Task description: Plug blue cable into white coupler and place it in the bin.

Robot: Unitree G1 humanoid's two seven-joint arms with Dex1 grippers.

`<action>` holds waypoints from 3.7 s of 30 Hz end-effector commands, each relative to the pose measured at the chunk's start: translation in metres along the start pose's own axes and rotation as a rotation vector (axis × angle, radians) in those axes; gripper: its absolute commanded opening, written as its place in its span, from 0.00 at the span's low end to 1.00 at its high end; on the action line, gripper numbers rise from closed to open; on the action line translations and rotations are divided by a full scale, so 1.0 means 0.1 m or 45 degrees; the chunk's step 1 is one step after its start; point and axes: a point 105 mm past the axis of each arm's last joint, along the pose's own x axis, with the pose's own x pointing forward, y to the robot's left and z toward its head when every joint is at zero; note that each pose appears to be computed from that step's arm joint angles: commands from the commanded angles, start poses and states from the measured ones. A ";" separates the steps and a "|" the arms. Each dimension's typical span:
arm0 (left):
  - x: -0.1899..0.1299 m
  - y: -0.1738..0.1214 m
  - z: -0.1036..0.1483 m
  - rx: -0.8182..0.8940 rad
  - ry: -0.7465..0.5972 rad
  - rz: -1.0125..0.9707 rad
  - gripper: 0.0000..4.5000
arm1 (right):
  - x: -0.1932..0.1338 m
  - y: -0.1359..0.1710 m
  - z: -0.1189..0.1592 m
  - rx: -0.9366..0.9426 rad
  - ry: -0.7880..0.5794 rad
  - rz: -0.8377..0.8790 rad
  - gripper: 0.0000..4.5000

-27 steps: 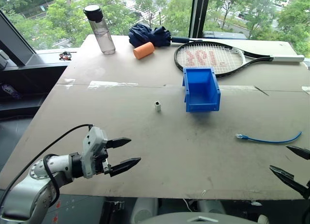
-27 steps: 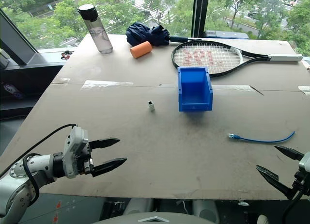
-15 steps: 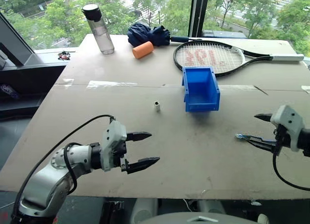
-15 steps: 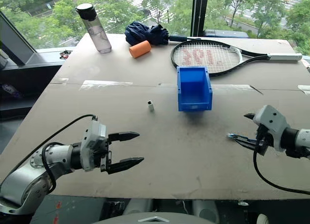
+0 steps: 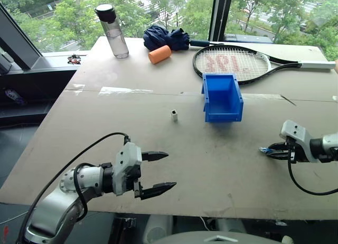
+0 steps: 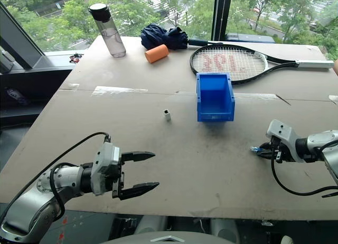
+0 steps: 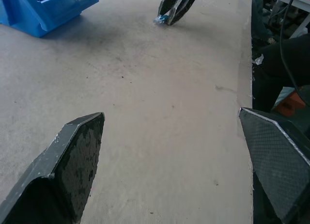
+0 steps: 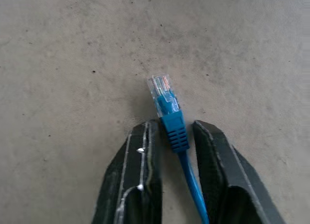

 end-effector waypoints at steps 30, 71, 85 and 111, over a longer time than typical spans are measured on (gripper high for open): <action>0.81 0.64 0.22 0.225 0.076 0.003 1.00 | 0.28 0.71 0.83 -0.222 -0.508 0.050 0.74; 0.55 0.34 1.00 -0.512 -0.226 -0.614 0.00 | 0.11 1.41 1.66 0.880 -1.336 0.458 0.57; 0.63 0.31 1.03 -0.519 -0.226 -0.632 0.00 | 0.03 1.39 1.75 0.893 -1.379 0.515 0.35; 0.61 0.31 1.13 -0.660 -0.319 -0.651 0.00 | -0.03 1.39 1.76 0.770 -1.401 0.552 0.35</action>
